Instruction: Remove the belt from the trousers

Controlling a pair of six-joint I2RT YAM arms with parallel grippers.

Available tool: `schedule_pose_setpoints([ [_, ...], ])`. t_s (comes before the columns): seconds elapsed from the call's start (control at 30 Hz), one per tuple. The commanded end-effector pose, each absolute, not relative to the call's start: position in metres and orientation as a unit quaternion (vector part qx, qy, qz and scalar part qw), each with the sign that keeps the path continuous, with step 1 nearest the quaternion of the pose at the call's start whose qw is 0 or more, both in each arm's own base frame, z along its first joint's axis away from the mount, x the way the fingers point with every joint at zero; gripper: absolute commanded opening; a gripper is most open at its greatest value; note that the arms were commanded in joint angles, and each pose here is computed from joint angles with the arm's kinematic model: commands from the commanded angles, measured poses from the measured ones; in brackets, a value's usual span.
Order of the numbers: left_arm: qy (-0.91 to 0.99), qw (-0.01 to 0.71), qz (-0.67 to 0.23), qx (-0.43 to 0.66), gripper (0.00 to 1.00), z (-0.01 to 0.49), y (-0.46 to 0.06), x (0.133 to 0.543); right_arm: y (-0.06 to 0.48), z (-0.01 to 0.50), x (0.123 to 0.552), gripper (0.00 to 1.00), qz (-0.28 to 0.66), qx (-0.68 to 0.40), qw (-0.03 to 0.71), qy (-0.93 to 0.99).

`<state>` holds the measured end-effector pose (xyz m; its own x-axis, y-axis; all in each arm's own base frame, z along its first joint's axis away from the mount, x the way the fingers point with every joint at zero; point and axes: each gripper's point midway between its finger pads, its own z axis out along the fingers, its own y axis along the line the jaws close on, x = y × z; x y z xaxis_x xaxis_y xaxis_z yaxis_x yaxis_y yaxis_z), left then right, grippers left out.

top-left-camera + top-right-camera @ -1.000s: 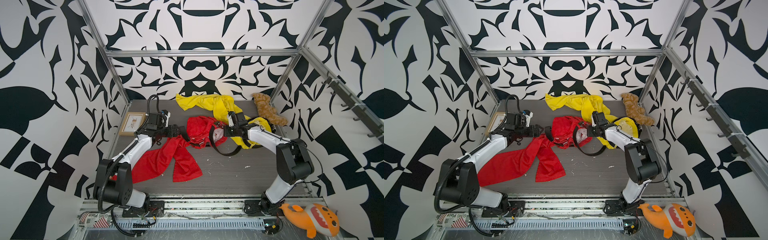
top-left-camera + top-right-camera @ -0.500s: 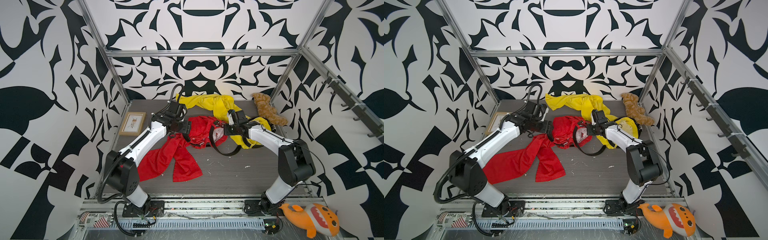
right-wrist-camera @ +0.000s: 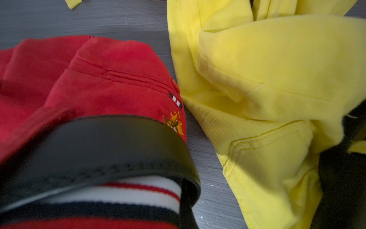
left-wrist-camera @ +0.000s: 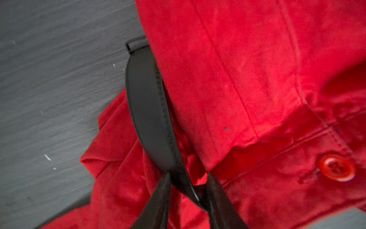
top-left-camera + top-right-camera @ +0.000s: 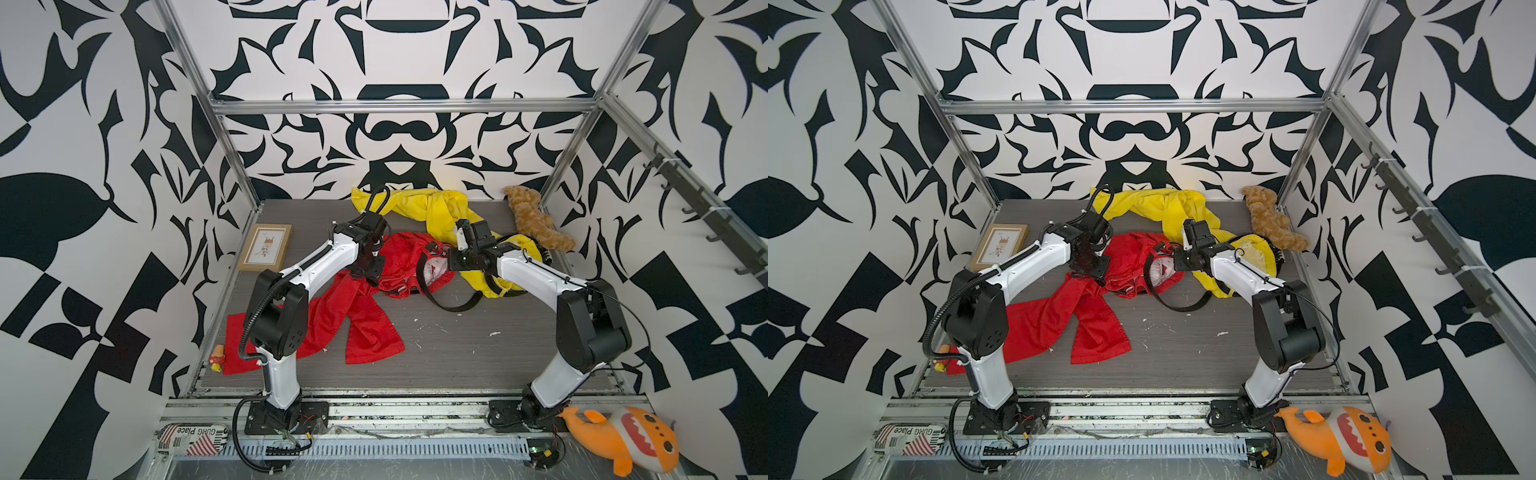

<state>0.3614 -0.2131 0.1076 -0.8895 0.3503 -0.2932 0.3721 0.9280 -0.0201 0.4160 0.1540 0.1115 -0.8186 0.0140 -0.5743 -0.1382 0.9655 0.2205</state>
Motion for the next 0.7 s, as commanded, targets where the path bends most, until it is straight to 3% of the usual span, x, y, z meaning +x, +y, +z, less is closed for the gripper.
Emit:
schedule_pose_setpoints([
  [0.0, 0.976, 0.121, -0.009, 0.179, 0.27, 0.101, -0.195, 0.346, 0.156, 0.156, 0.432, 0.0, 0.133, -0.036, 0.356, 0.924],
  [0.1, 0.978, 0.11, -0.004, 0.177, 0.17, 0.086, -0.19, 0.346, 0.157, 0.153, 0.431, 0.0, 0.135, -0.036, 0.352, 0.926],
  [0.17, 0.98, 0.101, -0.006, 0.168, 0.16, 0.077, -0.186, 0.347, 0.157, 0.152, 0.431, 0.0, 0.137, -0.037, 0.35, 0.926],
  [0.23, 0.982, 0.099, -0.01, 0.161, 0.24, 0.071, -0.183, 0.349, 0.157, 0.153, 0.43, 0.0, 0.138, -0.037, 0.35, 0.926],
  [0.47, 0.982, 0.096, -0.003, 0.165, 0.34, 0.062, -0.184, 0.36, 0.159, 0.151, 0.428, 0.0, 0.142, -0.04, 0.348, 0.926],
  [0.67, 0.981, 0.105, 0.014, 0.165, 0.13, 0.06, -0.183, 0.373, 0.159, 0.153, 0.428, 0.0, 0.145, -0.039, 0.35, 0.925],
])
